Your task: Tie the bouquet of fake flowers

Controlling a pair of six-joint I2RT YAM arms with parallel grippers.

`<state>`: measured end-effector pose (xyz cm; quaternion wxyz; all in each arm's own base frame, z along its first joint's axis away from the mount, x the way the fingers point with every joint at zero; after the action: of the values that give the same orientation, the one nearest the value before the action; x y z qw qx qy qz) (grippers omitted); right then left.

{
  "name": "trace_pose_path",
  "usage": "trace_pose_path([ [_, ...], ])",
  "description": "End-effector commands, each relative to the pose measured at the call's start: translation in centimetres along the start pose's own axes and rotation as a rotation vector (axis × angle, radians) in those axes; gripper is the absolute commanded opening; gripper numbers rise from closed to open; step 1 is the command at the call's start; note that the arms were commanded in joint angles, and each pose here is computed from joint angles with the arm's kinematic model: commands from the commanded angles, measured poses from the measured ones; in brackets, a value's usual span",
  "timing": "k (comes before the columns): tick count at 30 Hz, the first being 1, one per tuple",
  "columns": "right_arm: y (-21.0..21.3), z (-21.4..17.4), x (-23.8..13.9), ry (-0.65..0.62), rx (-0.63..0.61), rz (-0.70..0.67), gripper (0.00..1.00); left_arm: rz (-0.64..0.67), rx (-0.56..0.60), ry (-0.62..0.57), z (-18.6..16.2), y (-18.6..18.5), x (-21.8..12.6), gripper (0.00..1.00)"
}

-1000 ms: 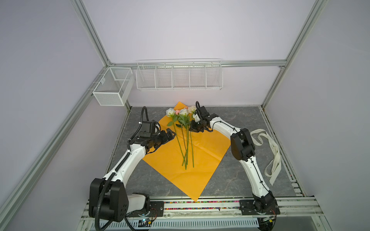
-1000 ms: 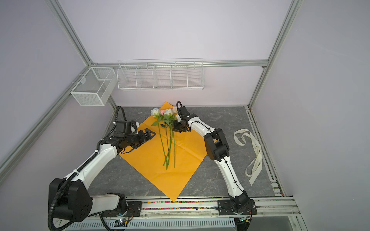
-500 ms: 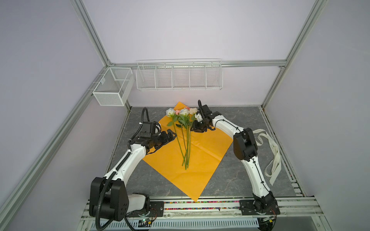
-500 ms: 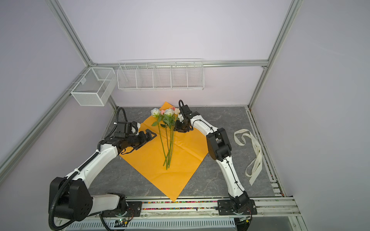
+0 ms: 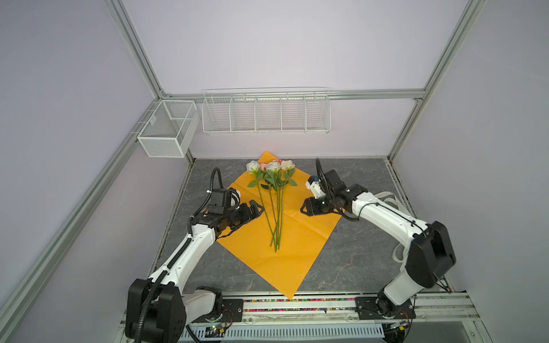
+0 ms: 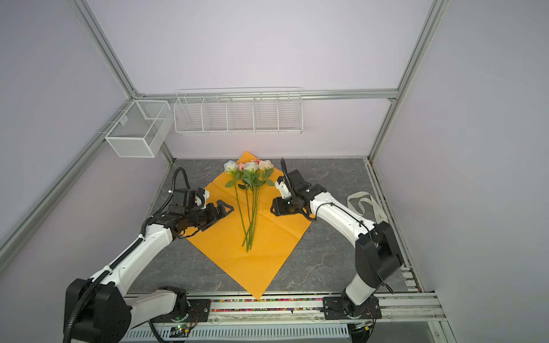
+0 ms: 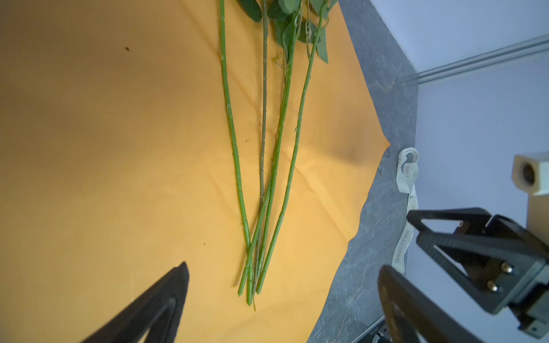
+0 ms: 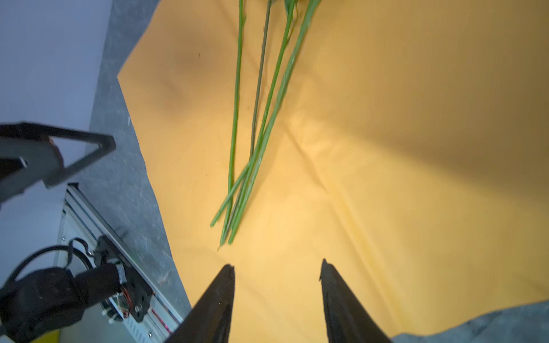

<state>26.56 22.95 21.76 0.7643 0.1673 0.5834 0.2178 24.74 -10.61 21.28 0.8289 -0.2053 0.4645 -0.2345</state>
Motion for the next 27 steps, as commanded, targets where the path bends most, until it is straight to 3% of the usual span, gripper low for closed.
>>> trace_pose_path([
  [1, -1.6, -5.5, 1.6, 0.083, 0.081, -0.074, 0.52, -0.002, -0.03, 0.055, -2.4, -0.3, 0.2, 0.99],
  [6, -2.5, -12.2, 3.1, 0.153, 0.261, -0.057, 0.58, -0.014, -0.062, 0.071, -4.4, -0.2, 0.7, 1.0],
  [10, -2.1, -14.9, 4.8, 0.183, 0.318, -0.073, 0.61, -0.008, -0.068, 0.097, -5.4, 0.2, 1.1, 1.0],
  [20, -3.7, -16.9, 6.1, 0.182, 0.44, -0.127, 0.66, 0.004, -0.074, 0.168, -7.4, 1.7, 2.6, 1.0],
  [27, -4.0, -17.0, 7.3, 0.189, 0.489, -0.101, 0.7, 0.03, -0.102, 0.18, -5.7, 2.4, 5.7, 1.0],
])
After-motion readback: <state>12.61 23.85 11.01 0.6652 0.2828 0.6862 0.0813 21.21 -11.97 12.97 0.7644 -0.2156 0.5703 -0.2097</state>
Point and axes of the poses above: each gripper's point midway between its finger pads, its own x axis out along the fingers, its own y axis along the line the jaws close on, z = x × y, the point moved 9 cm from there along -x, back along the fingers, and after that the axes turned 15 degrees about x, right-handed, at the moved point
